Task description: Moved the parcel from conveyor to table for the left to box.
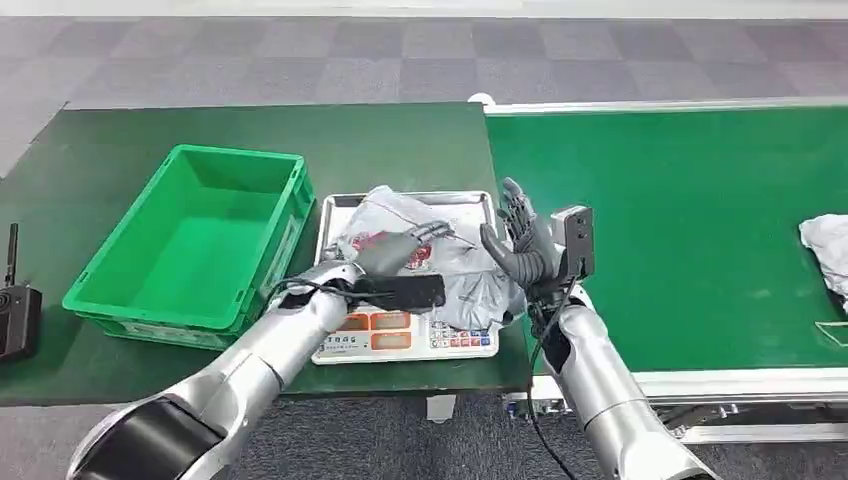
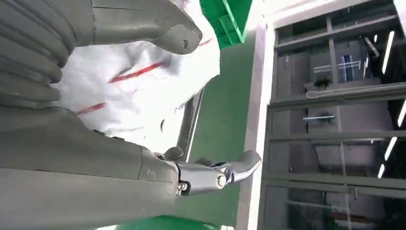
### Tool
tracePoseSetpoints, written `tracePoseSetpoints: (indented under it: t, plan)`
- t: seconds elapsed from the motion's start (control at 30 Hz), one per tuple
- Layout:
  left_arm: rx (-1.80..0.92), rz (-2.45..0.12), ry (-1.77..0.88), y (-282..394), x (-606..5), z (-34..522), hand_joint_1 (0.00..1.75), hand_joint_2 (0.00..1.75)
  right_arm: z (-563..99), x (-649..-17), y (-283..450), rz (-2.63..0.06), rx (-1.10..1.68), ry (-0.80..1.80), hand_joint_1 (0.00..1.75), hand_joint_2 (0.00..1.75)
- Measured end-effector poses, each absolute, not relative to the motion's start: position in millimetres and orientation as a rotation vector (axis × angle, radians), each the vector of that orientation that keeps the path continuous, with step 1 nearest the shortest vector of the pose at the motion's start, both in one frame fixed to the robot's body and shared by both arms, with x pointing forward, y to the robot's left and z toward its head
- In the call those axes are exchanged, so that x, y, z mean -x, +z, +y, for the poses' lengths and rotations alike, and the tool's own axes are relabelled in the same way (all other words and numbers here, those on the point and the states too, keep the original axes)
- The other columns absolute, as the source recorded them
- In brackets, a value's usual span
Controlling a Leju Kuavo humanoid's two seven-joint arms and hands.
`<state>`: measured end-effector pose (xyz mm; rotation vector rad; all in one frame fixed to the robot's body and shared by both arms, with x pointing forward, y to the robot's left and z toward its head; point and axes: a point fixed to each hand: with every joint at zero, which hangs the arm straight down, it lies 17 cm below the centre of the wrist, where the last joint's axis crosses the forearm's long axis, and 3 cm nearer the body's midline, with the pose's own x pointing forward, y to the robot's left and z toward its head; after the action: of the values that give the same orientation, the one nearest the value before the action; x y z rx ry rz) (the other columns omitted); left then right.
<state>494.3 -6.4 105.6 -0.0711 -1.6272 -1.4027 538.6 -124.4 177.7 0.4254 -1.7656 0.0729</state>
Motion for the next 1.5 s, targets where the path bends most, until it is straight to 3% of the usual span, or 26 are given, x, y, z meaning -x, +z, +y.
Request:
tracePoseSetpoints:
  t: [0.13, 0.17, 0.2, 0.4, 1.07, 1.3, 1.5]
  plan:
    - [0.142, -1.474, -1.522, 71.5, -473.4, -6.7, 0.0, 1.75, -123.1, -540.3, 181.5, -1.771, -0.423, 0.076, 0.0, 1.75]
    - [0.143, -1.452, -1.544, 67.5, -471.8, -5.6, 0.19, 1.75, -123.0, -540.4, 181.6, -1.772, -0.421, 0.078, 0.0, 1.75]
    - [0.136, -1.427, -1.572, 62.9, -470.6, -3.4, 1.75, 1.75, -123.4, -540.8, 182.3, -1.773, -0.418, 0.077, 0.0, 1.75]
    - [0.102, -1.383, -1.639, 56.5, -471.9, 1.8, 1.75, 1.75, -124.2, -542.0, 187.6, -1.781, -0.408, 0.075, 0.0, 1.75]
    - [-0.055, -1.682, -1.596, 141.4, -516.4, 6.8, 1.75, 1.75, -141.6, -533.6, 175.5, -1.777, -0.395, 0.029, 0.0, 1.75]
    - [-0.393, -1.825, -1.592, 193.0, -547.2, 49.5, 1.75, 1.75, -168.1, -525.3, 158.6, -1.772, -0.357, -0.026, 0.0, 1.75]
    - [-0.786, -1.826, -1.49, 198.9, -572.5, 137.1, 1.75, 1.75, -185.5, -511.1, 144.7, -1.759, -0.315, -0.063, 0.0, 1.75]
